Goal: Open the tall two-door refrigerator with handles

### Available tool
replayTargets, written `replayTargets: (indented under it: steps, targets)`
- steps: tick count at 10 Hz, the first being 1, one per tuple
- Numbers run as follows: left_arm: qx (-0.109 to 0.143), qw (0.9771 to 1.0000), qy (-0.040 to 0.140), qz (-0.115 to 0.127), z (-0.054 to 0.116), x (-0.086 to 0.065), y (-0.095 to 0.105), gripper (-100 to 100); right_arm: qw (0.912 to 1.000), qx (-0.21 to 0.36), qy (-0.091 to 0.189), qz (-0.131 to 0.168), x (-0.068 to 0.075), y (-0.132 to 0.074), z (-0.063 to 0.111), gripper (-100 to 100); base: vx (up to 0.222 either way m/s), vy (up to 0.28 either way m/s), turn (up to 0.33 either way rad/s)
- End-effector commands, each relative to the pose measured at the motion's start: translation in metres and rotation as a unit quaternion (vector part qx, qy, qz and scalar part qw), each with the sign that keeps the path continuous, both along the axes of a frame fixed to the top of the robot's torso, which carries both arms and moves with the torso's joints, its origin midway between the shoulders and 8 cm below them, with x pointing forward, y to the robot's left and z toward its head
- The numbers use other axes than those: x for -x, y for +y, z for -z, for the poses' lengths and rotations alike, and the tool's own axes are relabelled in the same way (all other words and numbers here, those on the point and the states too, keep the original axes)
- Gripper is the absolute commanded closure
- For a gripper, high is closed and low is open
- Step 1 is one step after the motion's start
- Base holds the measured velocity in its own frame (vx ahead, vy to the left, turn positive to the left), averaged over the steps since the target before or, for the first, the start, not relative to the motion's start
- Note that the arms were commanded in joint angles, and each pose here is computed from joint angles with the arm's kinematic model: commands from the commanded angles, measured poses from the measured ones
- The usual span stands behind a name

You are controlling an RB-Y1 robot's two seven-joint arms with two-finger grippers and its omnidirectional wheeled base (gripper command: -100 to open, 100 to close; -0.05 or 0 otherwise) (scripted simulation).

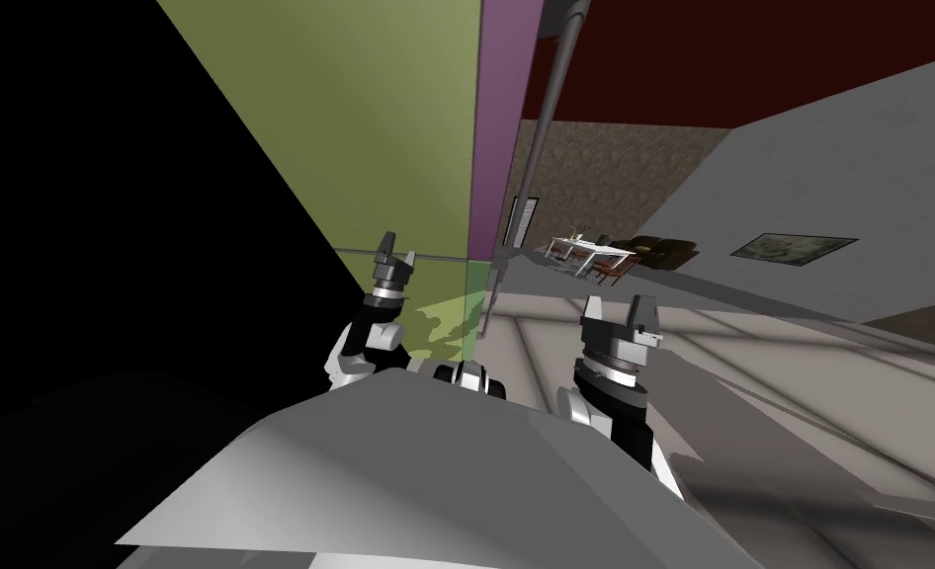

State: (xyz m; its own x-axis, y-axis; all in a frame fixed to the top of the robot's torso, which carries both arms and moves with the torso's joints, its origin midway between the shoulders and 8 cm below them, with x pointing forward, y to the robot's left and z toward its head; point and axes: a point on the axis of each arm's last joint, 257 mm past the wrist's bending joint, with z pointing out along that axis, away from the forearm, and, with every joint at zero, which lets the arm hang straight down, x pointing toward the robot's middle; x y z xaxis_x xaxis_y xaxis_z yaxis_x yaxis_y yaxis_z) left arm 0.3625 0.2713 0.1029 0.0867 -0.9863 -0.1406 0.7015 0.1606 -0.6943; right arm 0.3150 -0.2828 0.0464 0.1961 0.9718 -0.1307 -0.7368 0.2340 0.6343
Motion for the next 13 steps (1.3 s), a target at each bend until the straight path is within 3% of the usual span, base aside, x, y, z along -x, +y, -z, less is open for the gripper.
replayTargets:
  steps: [1,4,5,6,7,8,9,10,11,12,13]
  targets:
    - [0.002,0.9999,0.011,0.003,-0.006,-0.009,-0.001,-100,1.0,0.0,0.0,0.0,0.0,0.0,0.0,0,0.01,-0.061,0.068]
    - [0.005,0.9995,0.03,0.0,-0.005,-0.018,0.001,-100,1.0,0.0,0.0,0.0,0.0,0.0,0.0,0,0.013,-0.074,0.054]
    - [0.006,0.9996,0.028,0.002,-0.012,-0.02,0.0,-100,1.0,0.0,0.0,0.0,0.0,0.0,0.0,0,0.0,-0.058,0.071]
    - [0.008,0.9991,0.041,-0.001,-0.007,-0.024,0.002,-100,1.0,0.0,0.0,0.0,0.0,0.0,0.0,0,-0.006,-0.052,0.044]
    - [0.01,0.9991,0.041,0.001,-0.013,-0.027,0.001,-100,1.0,0.0,0.0,0.0,0.0,0.0,0.0,0,0.015,-0.078,0.071]
    - [0.012,0.9985,0.054,-0.002,-0.008,-0.031,0.003,-100,1.0,0.0,0.0,0.0,0.0,0.0,0.0,0,0.018,-0.055,0.05]
    - [0.015,0.9985,0.052,0.0,-0.015,-0.033,0.002,-100,1.0,0.0,0.0,0.0,0.0,0.0,0.0,0,0.012,-0.082,0.071]
    - [0.016,0.9978,0.064,-0.002,-0.01,-0.037,0.003,-100,1.0,0.0,0.0,0.0,0.0,0.0,0.0,0,0.009,-0.071,0.05]
    - [0.02,0.9978,0.063,0.0,-0.017,-0.039,0.003,-100,1.0,0.0,0.0,0.0,0.0,0.0,0.0,0,0.005,-0.076,0.075]
    - [0.021,0.9968,0.076,-0.003,-0.012,-0.043,0.004,-100,1.0,0.0,0.0,0.0,0.0,0.0,0.0,0,0.006,-0.063,0.049]
    - [0.025,0.9968,0.076,-0.001,-0.018,-0.045,0.004,-100,1.0,0.0,0.0,0.0,0.0,0.0,0.0,0,0.004,-0.077,0.079]
